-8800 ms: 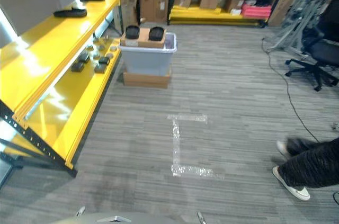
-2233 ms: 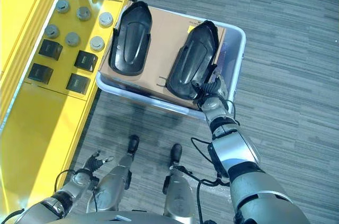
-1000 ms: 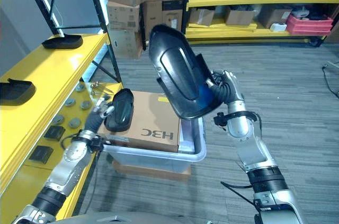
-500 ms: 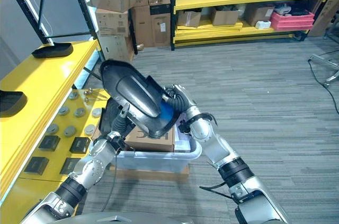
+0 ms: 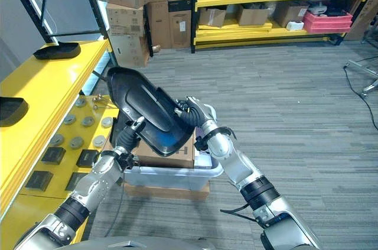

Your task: Move parts from the plastic box to the shelf.

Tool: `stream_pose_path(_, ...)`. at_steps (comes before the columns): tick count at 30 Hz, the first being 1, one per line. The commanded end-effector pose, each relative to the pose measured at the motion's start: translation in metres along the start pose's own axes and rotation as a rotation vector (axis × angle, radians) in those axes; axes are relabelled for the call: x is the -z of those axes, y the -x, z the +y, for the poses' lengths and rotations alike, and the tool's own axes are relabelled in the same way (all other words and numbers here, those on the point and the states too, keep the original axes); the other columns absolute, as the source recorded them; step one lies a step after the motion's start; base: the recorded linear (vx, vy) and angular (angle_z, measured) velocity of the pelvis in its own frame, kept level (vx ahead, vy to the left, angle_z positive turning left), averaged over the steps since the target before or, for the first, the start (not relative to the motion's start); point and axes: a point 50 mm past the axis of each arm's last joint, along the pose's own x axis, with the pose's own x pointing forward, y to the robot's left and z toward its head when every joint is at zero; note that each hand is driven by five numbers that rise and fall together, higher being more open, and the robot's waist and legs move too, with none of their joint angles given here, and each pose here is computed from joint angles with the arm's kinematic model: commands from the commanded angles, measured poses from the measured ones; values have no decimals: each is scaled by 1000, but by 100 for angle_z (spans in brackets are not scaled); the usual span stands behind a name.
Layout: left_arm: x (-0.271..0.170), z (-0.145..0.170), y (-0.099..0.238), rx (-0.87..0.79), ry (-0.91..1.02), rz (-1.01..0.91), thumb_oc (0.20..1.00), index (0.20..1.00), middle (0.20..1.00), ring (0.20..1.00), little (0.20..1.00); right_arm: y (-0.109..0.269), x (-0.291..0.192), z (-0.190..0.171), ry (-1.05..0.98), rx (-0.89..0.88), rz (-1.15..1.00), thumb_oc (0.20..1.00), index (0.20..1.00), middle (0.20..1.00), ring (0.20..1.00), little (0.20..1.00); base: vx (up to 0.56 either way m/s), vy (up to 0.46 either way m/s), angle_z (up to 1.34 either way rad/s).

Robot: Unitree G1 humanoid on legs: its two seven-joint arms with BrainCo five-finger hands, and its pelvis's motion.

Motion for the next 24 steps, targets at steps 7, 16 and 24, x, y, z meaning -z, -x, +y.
stream_pose_path(7, -58, -25, -29, 4, -143, -291, 200, 200, 200, 200, 200, 2, -115, 74, -511, -416, -493, 200, 200, 200, 200, 200, -5, -1, 0)
stream_pose_path(16, -62, -5, -24, -115, -286, -345, 200, 200, 200, 200, 200, 10, -103, 55, -636, -355, -473, 1000, 1000, 1000, 1000, 1000, -15, -10, -2)
stream_pose_path(24, -71, 32, -3, -265, -412, -404, 200, 200, 200, 200, 200, 55, -1, 3, -538, 124, -72, 1000, 1000, 1000, 1000, 1000, -1, -34, -6)
